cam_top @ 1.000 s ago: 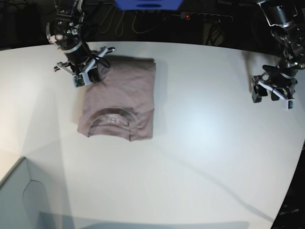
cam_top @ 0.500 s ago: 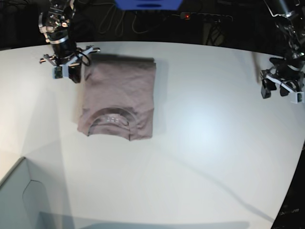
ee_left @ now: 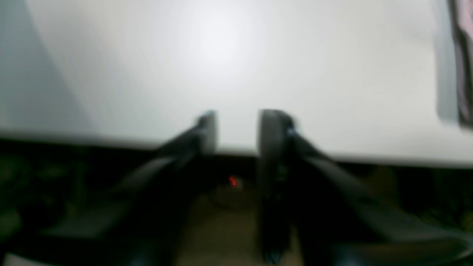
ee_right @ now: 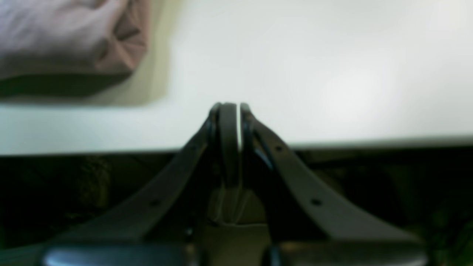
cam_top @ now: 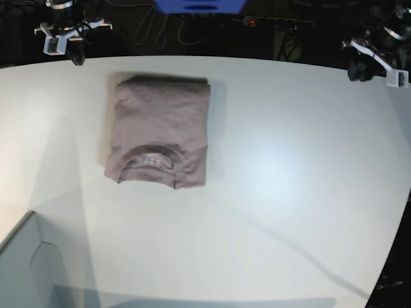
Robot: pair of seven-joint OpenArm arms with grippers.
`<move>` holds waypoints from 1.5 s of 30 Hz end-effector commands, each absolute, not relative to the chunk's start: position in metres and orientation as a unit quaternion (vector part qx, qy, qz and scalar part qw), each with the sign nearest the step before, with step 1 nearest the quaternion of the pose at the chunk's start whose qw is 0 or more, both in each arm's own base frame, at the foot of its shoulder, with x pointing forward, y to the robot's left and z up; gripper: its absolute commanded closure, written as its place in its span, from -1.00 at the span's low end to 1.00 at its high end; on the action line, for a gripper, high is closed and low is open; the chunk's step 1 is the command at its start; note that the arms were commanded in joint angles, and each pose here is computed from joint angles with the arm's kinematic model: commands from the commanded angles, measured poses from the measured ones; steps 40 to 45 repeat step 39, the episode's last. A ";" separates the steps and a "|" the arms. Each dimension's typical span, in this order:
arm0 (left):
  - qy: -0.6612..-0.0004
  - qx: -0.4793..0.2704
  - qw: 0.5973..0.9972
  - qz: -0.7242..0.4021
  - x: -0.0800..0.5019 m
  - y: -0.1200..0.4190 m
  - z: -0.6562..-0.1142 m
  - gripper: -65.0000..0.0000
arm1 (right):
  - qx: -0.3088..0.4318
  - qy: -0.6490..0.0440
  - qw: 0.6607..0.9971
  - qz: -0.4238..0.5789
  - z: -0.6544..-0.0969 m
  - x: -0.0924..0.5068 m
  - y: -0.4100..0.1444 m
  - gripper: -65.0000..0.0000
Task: Layout the t-shirt on the table in an organized manner, then fold the t-shirt properly
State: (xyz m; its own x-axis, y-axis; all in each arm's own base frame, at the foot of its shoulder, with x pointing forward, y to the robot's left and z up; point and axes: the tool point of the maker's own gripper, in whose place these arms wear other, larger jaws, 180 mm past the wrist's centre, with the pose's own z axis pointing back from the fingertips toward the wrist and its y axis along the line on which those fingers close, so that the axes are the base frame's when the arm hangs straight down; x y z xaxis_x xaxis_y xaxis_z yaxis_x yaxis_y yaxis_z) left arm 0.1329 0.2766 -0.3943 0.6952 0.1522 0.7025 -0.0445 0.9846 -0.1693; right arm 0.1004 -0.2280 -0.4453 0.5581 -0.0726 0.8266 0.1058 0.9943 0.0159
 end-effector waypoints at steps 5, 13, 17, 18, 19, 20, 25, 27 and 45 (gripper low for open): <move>-0.360 -0.069 0.921 0.135 0.086 0.273 -0.414 0.96 | -0.011 -0.449 0.888 -0.101 -0.445 0.052 -0.234 1.00; -0.213 -0.085 0.955 0.188 0.021 0.246 -0.537 1.00 | 0.087 -0.311 0.931 -0.169 -0.536 -0.023 -0.170 1.00; -0.182 -0.110 0.964 0.161 0.010 0.213 -0.591 1.00 | 0.149 -0.236 0.948 -0.152 -0.576 -0.045 -0.138 1.00; -0.176 -0.122 0.964 0.160 0.010 0.202 -0.604 1.00 | 0.163 -0.216 0.952 -0.141 -0.584 -0.051 -0.132 1.00; -0.166 -0.133 0.965 0.155 0.007 0.193 -0.613 1.00 | 0.180 -0.198 0.955 -0.130 -0.591 -0.055 -0.121 1.00; -0.152 -0.142 0.967 0.150 0.004 0.187 -0.622 1.00 | 0.196 -0.181 0.957 -0.115 -0.597 -0.057 -0.113 1.00; -0.100 -0.150 0.976 0.125 0.005 0.160 -0.645 1.00 | 0.226 -0.162 0.956 -0.096 -0.610 -0.053 -0.095 1.00; -0.087 -0.097 0.988 0.088 0.003 0.172 -0.652 1.00 | 0.223 -0.166 0.955 -0.106 -0.614 -0.047 -0.095 1.00; -0.058 -0.039 0.996 0.062 -0.005 0.164 -0.661 1.00 | -0.088 -0.144 0.984 -0.053 -0.639 -0.059 -0.187 1.00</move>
